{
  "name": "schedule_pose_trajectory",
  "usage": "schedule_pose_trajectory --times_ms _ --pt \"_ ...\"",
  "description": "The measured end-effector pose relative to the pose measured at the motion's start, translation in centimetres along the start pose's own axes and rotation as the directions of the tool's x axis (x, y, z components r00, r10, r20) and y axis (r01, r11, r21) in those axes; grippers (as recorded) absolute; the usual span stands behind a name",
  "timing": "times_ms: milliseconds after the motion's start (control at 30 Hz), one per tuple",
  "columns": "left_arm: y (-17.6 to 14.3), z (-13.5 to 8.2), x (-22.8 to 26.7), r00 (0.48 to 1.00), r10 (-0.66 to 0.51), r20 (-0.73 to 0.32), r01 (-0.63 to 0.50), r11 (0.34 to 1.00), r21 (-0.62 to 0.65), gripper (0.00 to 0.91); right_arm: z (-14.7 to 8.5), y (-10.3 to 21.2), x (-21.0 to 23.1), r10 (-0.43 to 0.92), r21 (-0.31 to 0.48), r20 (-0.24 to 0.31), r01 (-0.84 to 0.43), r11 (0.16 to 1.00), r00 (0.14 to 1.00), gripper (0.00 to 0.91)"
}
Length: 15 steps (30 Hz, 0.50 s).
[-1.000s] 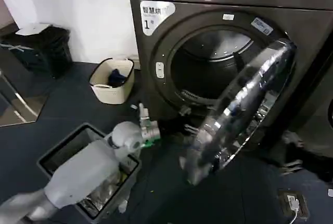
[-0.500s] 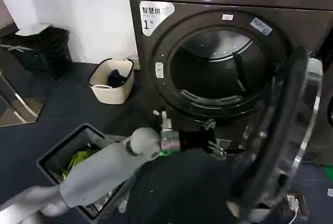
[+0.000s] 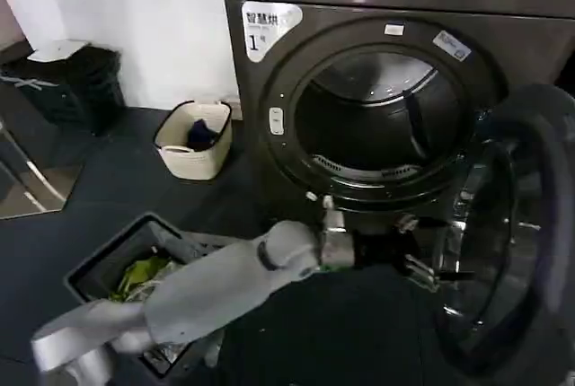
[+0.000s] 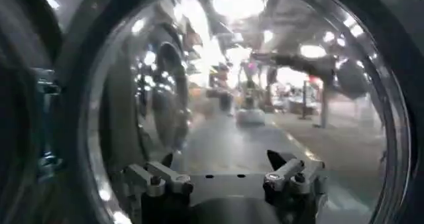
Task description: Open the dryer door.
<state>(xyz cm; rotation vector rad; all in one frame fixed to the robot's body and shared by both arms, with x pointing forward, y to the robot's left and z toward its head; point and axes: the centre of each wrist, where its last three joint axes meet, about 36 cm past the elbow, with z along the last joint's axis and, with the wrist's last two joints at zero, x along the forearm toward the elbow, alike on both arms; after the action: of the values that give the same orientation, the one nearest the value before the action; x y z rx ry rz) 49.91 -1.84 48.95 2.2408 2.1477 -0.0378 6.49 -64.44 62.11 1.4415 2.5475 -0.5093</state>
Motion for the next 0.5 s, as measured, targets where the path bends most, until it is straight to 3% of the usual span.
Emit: schedule_pose_trajectory --times_ms 200,500 --pt "0.1 -0.2 -4.2 1.000 0.028 0.002 -0.028 1.000 -0.009 0.907 -0.3 -4.5 1.2 0.192 0.089 -0.019 -0.189 0.978 0.981 0.907" --pt "0.1 -0.6 -10.3 0.999 0.040 0.001 -0.040 0.999 -0.028 0.907 -2.3 -9.4 2.9 0.313 0.159 -0.012 -0.307 0.938 0.950 0.907"
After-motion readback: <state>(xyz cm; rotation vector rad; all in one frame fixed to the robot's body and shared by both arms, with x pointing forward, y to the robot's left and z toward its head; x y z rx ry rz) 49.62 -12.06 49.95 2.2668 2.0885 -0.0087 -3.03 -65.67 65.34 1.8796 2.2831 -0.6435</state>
